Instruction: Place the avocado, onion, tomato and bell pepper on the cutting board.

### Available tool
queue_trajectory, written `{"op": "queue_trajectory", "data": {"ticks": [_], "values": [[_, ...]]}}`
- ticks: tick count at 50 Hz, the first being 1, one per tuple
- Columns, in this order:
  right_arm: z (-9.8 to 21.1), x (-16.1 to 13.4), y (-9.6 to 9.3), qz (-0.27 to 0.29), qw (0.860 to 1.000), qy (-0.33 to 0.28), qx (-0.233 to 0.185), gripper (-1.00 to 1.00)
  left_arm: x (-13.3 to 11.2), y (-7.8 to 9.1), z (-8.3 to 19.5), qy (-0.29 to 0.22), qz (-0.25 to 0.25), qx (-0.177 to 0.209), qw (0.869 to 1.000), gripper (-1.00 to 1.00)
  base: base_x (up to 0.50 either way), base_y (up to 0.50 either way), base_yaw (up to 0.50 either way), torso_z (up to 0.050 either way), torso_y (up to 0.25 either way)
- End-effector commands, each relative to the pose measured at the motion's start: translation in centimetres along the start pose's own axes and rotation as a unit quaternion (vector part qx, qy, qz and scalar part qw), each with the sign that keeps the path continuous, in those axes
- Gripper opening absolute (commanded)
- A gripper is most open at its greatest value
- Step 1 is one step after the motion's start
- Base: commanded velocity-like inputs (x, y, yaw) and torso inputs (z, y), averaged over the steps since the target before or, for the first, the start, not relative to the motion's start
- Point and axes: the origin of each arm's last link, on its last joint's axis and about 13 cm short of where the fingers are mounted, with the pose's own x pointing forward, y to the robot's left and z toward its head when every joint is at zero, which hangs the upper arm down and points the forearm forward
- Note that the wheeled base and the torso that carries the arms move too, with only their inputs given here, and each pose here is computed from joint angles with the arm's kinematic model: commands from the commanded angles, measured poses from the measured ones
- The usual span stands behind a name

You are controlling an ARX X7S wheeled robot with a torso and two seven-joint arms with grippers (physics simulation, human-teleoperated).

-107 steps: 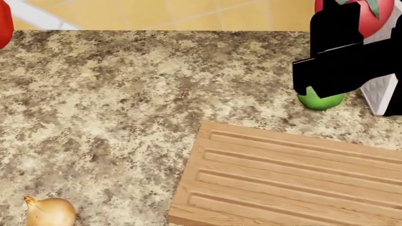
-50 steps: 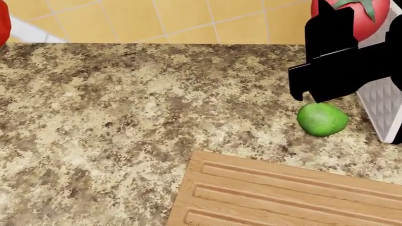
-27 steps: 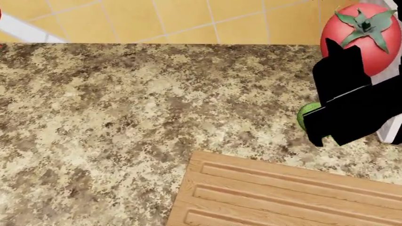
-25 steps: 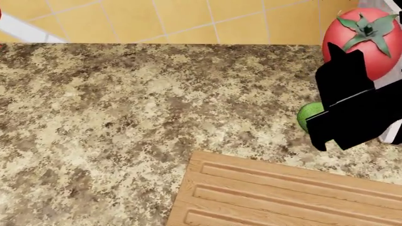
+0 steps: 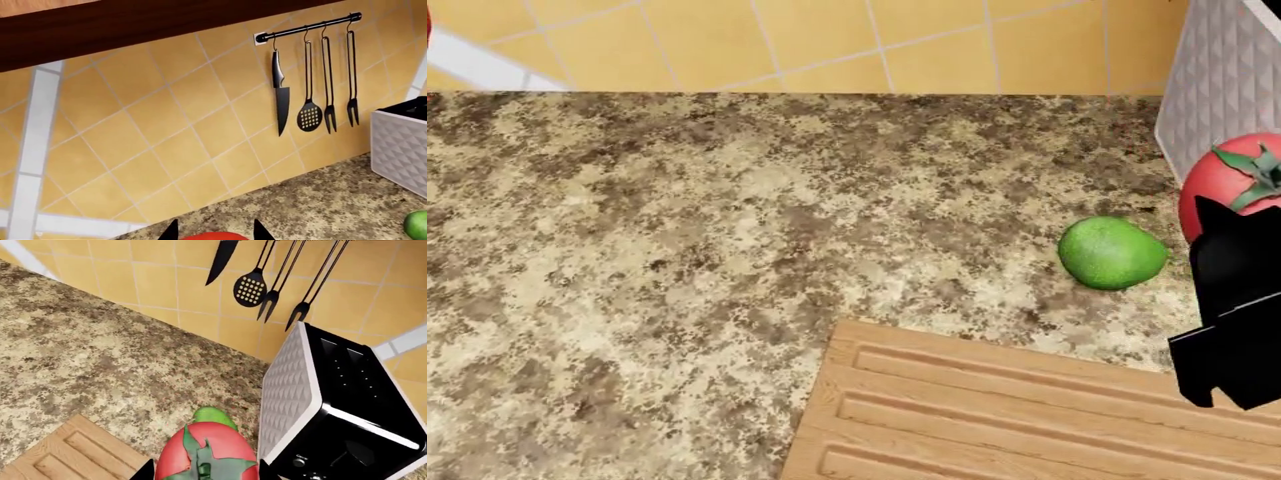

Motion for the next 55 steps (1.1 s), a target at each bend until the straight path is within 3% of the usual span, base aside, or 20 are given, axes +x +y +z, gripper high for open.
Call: {"op": "queue_trajectory", "data": {"ticks": [1, 20, 55], "values": [[-1.5, 0.0, -1.1, -0.015, 0.999, 0.022, 0.025, -1.00, 0.0, 0.1, 0.2, -0.003, 0.005, -0.003, 1.000, -1.00, 0.00, 0.00, 0.00, 0.000, 0.000], [-3.4, 0.3, -1.5, 0.002, 0.997, 0.057, 0.052, -1.00, 0.2, 0.0, 0.3, -0.006, 0.003, -0.001, 1.000, -1.00, 0.00, 0.00, 0.00, 0.000, 0.001], [-4.8, 1.6, -0.8, 0.043, 0.995, 0.075, 0.043, -1.00, 0.4, 0.1, 0.1, -0.007, 0.008, 0.001, 1.000, -1.00, 0.00, 0.00, 0.00, 0.000, 0.000]]}}
